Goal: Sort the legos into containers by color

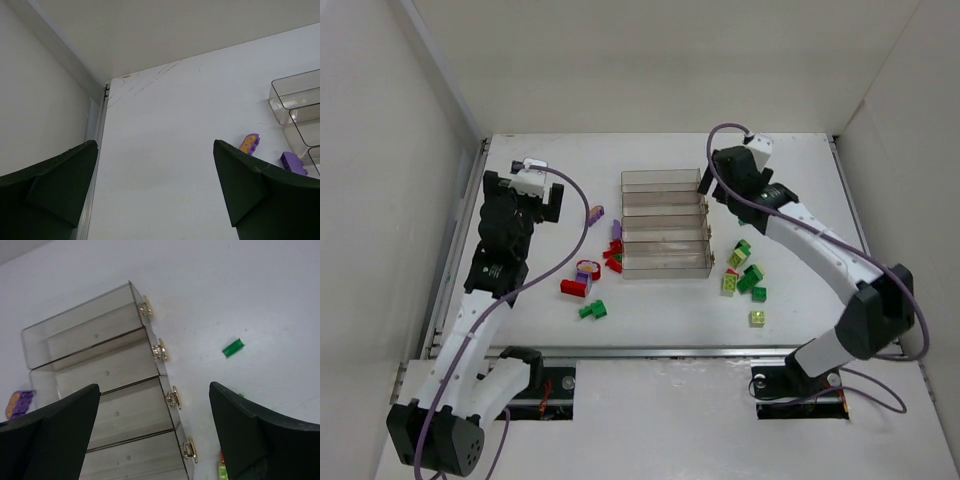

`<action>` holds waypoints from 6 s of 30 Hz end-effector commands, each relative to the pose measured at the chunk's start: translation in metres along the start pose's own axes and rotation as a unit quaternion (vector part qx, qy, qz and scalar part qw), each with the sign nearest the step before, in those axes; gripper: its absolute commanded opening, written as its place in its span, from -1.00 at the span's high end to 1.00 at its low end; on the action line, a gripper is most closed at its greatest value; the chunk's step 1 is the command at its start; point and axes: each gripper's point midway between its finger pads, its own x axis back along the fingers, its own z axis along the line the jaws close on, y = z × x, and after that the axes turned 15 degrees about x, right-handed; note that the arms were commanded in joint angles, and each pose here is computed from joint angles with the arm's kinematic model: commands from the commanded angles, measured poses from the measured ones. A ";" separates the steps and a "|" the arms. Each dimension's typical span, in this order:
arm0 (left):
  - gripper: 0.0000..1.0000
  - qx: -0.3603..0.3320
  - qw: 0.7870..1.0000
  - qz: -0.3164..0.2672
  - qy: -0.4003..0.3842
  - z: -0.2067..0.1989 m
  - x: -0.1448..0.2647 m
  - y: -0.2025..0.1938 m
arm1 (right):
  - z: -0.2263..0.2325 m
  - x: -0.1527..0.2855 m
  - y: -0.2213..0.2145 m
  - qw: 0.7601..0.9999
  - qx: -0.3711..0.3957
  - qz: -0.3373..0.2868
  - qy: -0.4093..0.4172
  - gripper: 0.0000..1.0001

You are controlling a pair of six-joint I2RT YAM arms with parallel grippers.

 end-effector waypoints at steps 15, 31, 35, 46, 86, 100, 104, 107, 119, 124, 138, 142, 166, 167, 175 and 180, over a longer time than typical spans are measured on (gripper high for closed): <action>-1.00 0.012 0.999 0.051 -0.013 -0.005 -0.062 -0.039 | -0.113 -0.103 -0.115 0.946 -0.156 0.229 -0.167 -0.72; -1.00 0.013 0.997 0.076 0.025 0.018 -0.085 -0.071 | -0.089 -0.154 -0.145 0.931 -0.176 0.286 -0.145 -0.55; -1.00 0.014 0.996 0.077 0.034 0.025 -0.081 -0.076 | -0.101 -0.157 -0.151 0.924 -0.176 0.298 -0.164 -0.47; -1.00 0.010 0.996 0.071 0.051 0.034 -0.075 -0.077 | -0.101 -0.160 -0.151 0.930 -0.142 0.305 -0.147 0.89; -0.96 -0.059 0.972 0.144 -0.177 -0.025 -0.052 -0.123 | 0.108 -0.161 0.028 0.987 0.132 0.013 0.093 -0.95; -0.52 0.020 0.855 0.399 -0.330 -0.104 -0.094 -0.171 | 0.105 -0.113 0.056 0.970 0.126 -0.006 0.210 -0.97; -0.52 0.012 0.849 0.396 -0.349 -0.115 -0.090 -0.190 | 0.089 -0.122 0.056 0.973 0.119 -0.001 0.200 -0.97; -0.55 0.004 0.859 0.388 -0.333 -0.115 -0.094 -0.191 | 0.079 -0.125 0.064 0.974 0.112 -0.005 0.196 -0.97; 0.06 -0.037 0.867 0.425 -0.259 -0.114 -0.139 -0.238 | 0.064 -0.140 0.070 0.977 0.098 -0.005 0.188 -0.97; 0.66 -0.054 0.862 0.431 -0.262 -0.110 -0.138 -0.244 | 0.067 -0.139 0.069 0.978 0.081 -0.001 0.192 -0.97; 1.00 -0.159 0.854 0.187 -0.458 -0.129 -0.092 -0.089 | 0.054 -0.109 0.101 0.974 0.055 -0.052 0.213 -0.97; 1.00 -0.199 0.806 0.077 -0.553 -0.161 -0.062 -0.050 | 0.038 -0.108 0.094 0.974 0.059 -0.057 0.211 -0.97; -0.20 -0.179 0.760 0.171 -0.600 -0.281 -0.125 -0.141 | -0.003 -0.103 0.060 0.971 0.049 -0.016 0.233 -0.95; -0.34 -0.182 0.758 0.176 -0.601 -0.284 -0.121 -0.143 | -0.001 -0.103 0.056 0.970 0.049 -0.011 0.238 -0.95; -0.75 -0.151 0.805 0.124 -0.560 -0.284 -0.121 -0.070 | 0.003 -0.090 0.059 0.964 0.055 -0.015 0.260 -0.95; -0.65 -0.083 0.891 0.139 -0.423 -0.232 -0.129 -0.036 | 0.003 -0.080 0.048 0.964 0.061 0.000 0.260 -0.93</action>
